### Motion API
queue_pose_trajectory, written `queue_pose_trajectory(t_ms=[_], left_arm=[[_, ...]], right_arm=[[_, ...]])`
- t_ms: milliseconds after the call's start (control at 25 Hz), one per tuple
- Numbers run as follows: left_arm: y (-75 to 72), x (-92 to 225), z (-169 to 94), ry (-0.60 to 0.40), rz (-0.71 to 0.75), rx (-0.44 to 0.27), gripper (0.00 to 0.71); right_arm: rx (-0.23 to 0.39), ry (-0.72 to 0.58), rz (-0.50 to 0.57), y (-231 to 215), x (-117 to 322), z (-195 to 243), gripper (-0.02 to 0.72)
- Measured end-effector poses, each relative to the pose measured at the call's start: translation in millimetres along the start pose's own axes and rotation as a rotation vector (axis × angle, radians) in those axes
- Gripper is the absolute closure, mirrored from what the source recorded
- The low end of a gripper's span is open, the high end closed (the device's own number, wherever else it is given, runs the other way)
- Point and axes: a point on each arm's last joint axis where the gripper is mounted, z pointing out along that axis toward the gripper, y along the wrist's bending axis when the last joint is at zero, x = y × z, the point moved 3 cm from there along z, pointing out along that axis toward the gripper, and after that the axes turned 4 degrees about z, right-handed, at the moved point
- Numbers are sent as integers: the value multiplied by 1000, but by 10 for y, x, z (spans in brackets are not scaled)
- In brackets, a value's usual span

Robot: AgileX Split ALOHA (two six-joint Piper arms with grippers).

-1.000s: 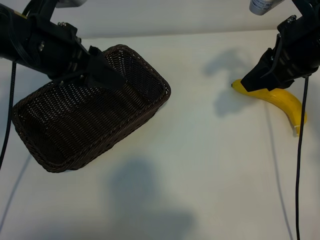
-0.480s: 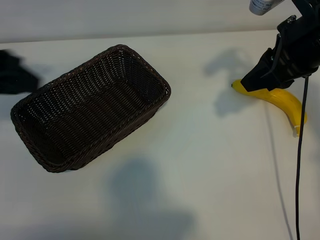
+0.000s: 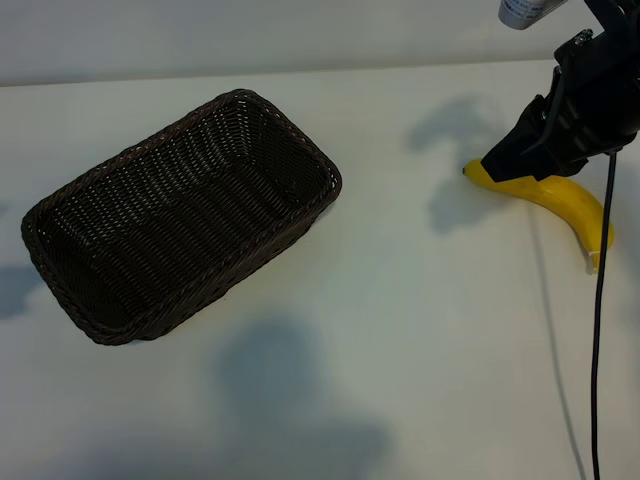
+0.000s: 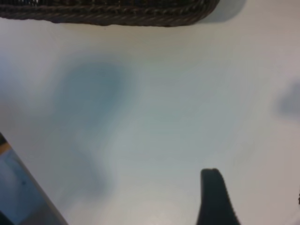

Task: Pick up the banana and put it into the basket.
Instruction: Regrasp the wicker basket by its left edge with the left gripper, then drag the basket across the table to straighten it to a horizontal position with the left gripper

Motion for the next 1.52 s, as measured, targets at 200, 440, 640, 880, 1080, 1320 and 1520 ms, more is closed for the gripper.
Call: queue_pose_trajectory(t_ms=[200,440,640,880,1080,1320,1520], left_arm=[[-38,-139,198,8,-69,62,247],[-40,-312,500,27,-131,107,246],[-22,-411,747,48,-194,127,246],[-82,-527,939,27,-253,209,246],[-145,-551,1113,62,-282,276,246],[-326,-461,1437,166,-232,268,245],[-453,-378,1689,228,-209,251,298]], right_arm=[[3,-4,0,-4,-5,0,267],[4,-5,0,-5,-6,0,268],[6,-8,0,-7,-9,0,268],[6,-9,0,-8,-10,0,268],[6,-9,0,-8,-10,0,268],[7,-9,1,-9,-11,0,268],[7,-9,11,-9,-11,0,268]])
